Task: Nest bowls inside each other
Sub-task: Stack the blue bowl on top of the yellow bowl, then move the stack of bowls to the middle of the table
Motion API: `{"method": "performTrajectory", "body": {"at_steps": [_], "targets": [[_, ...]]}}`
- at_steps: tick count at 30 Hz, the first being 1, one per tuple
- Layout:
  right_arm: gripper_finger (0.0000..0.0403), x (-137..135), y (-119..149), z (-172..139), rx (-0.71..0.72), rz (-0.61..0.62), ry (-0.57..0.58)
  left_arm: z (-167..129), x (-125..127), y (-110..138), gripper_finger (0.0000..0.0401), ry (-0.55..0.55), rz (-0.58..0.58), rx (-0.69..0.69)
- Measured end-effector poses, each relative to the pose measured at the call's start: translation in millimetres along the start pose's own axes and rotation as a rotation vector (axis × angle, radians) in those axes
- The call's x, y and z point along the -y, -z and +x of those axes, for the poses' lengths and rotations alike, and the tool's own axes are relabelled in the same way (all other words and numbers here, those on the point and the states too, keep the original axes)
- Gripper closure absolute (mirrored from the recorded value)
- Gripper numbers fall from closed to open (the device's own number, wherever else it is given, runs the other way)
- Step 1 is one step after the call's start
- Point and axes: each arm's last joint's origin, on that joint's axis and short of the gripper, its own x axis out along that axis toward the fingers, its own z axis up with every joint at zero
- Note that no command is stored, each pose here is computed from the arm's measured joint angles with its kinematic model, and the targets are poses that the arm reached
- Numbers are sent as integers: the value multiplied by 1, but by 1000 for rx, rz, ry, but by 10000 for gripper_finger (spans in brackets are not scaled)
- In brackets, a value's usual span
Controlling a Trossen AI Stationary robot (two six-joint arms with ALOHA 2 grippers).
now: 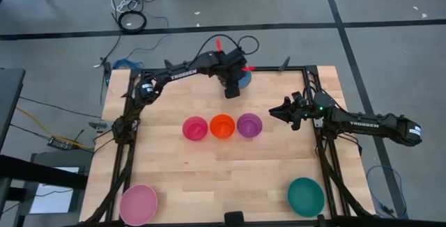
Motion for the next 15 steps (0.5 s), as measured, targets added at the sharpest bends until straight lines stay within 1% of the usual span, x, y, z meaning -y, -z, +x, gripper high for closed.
{"method": "performTrajectory", "body": {"at_steps": [4,8,10,13,15], "targets": [[299,1,1,0,-10,7,7,-16,0,-8,253,-30,-17,19],[290,3,4,0,-36,29,29,-29,2,-13,242,-91,-22,24],[284,4,5,0,-40,36,44,-30,0,-14,239,-150,-36,13],[276,4,4,0,-29,44,56,-26,-8,-12,238,-274,-52,-1],[275,4,4,0,-22,49,61,-19,-15,-12,238,-300,-76,33]]}}
